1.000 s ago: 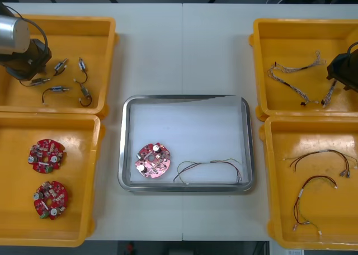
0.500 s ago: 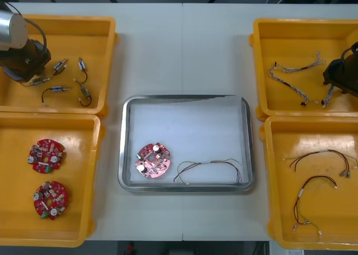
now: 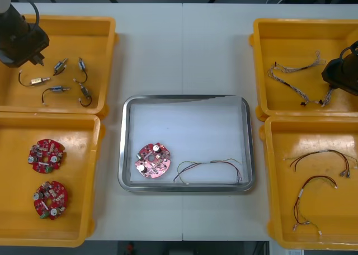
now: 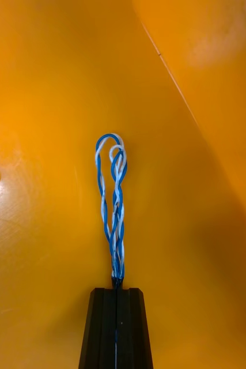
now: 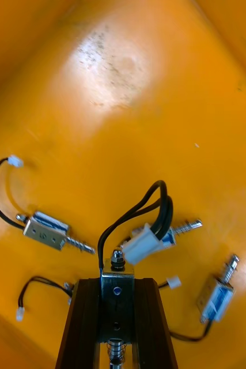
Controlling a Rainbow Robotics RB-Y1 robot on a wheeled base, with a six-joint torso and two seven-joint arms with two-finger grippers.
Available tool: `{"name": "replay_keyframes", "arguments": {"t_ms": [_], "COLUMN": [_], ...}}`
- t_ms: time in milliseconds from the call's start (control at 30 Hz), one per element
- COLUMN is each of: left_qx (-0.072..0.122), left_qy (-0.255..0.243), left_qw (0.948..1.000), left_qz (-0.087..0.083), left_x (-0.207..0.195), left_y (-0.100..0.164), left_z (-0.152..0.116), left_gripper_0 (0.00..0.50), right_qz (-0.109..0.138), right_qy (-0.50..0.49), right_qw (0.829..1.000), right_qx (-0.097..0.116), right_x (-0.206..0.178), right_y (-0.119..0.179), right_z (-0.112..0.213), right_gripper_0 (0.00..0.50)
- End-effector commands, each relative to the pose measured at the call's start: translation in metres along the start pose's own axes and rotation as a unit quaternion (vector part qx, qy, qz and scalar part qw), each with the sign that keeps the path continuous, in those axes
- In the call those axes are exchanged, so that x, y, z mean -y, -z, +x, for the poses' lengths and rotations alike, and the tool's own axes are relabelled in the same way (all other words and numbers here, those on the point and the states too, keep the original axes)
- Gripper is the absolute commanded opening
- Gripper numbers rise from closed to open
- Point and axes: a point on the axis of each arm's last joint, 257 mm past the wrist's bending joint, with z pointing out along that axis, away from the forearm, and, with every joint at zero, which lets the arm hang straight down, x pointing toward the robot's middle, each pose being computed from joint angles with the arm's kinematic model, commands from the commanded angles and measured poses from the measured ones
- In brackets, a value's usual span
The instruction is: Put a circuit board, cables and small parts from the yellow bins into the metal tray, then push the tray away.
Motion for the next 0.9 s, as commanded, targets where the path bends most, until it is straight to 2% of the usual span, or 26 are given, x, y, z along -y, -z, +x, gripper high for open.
{"name": "replay_keyframes", "arguments": {"t_ms": [33,200,333,400,600,667,767,900], "left_qx": [0.008,-0.017,-0.02,-0.021,-0.026,-0.023,-0.024,-0.026], "left_qy": [-0.04,-0.066,-0.088,-0.103,-0.116,-0.13,-0.151,-0.179], "left_qw": [0.9989,0.9971,0.9951,0.9932,0.9906,0.9886,0.9842,0.9795], "left_qz": [0.024,0.035,0.04,0.05,0.067,0.072,0.089,0.09], "left_x": [0.019,0.032,0.042,0.052,0.062,0.06,0.061,0.055], "left_y": [0.052,0.072,0.082,0.089,0.09,0.091,0.096,0.103], "left_z": [-0.014,0.009,0.023,0.033,0.066,0.081,0.101,0.127], "left_gripper_0": [0.0,0.0,0.0,0.0,0.0,0.0,0.0,0.0], "right_qz": [-0.008,-0.002,0.01,0.015,0.013,0.016,0.016,0.017], "right_qy": [0.018,0.044,0.091,0.118,0.162,0.179,0.194,0.216], "right_qw": [1.0,0.999,0.996,0.993,0.986,0.983,0.98,0.974], "right_qx": [-0.002,-0.002,-0.004,-0.012,-0.031,-0.041,-0.048,-0.06], "right_x": [-0.007,0.0,0.011,0.015,0.014,0.013,0.007,0.0], "right_y": [-0.001,0.003,0.019,0.033,0.07,0.084,0.1,0.12], "right_z": [0.003,-0.002,-0.011,-0.015,-0.021,-0.019,-0.016,-0.009], "right_gripper_0": [0.0,0.0,0.0,0.0,0.0,0.0,0.0,0.0]}}
